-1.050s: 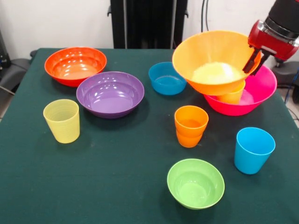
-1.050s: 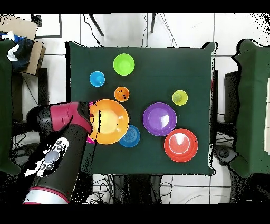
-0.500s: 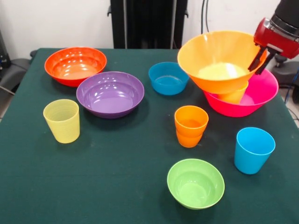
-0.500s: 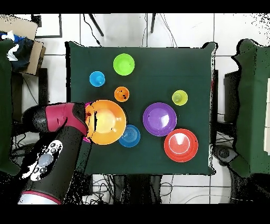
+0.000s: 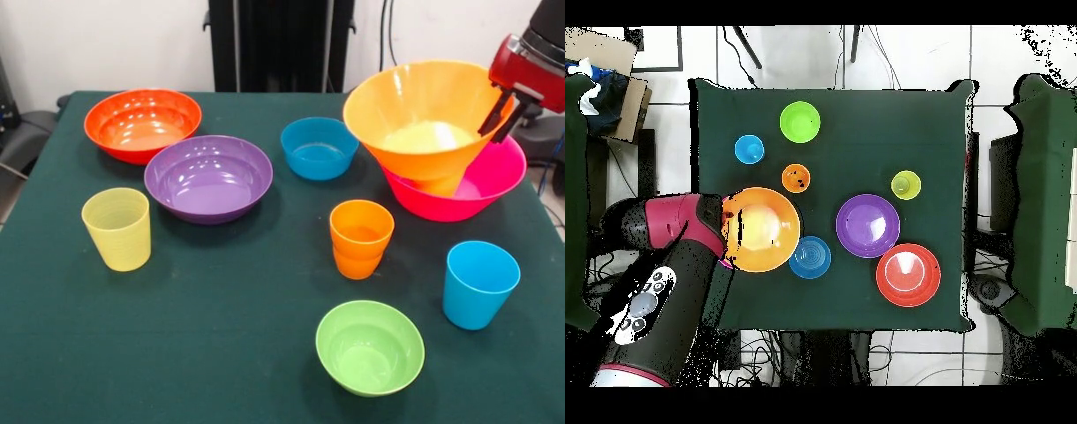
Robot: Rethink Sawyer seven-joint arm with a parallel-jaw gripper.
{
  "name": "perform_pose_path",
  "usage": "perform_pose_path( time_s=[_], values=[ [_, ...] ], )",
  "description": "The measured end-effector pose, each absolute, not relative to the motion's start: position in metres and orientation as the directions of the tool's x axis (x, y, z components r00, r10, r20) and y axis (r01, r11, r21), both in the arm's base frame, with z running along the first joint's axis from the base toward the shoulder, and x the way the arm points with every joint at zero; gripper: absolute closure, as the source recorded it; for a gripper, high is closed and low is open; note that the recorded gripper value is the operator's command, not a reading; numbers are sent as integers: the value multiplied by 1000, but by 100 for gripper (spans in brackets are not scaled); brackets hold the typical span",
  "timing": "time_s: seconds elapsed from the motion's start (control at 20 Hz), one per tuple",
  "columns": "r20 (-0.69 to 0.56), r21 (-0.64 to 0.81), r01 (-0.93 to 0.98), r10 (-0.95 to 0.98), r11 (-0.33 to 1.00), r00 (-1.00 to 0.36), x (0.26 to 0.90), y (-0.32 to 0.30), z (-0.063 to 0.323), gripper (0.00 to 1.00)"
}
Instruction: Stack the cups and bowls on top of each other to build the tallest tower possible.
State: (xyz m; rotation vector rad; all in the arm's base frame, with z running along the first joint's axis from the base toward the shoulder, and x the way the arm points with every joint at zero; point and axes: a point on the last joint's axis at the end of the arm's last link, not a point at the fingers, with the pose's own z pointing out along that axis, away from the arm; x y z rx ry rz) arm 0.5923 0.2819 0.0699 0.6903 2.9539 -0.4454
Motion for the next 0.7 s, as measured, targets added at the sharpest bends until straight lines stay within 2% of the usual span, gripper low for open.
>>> perform_pose_path(
  time_s=[0.7],
  values=[
    [-149,-266,462,437,846,-887,592,283,70,100]
  ],
)
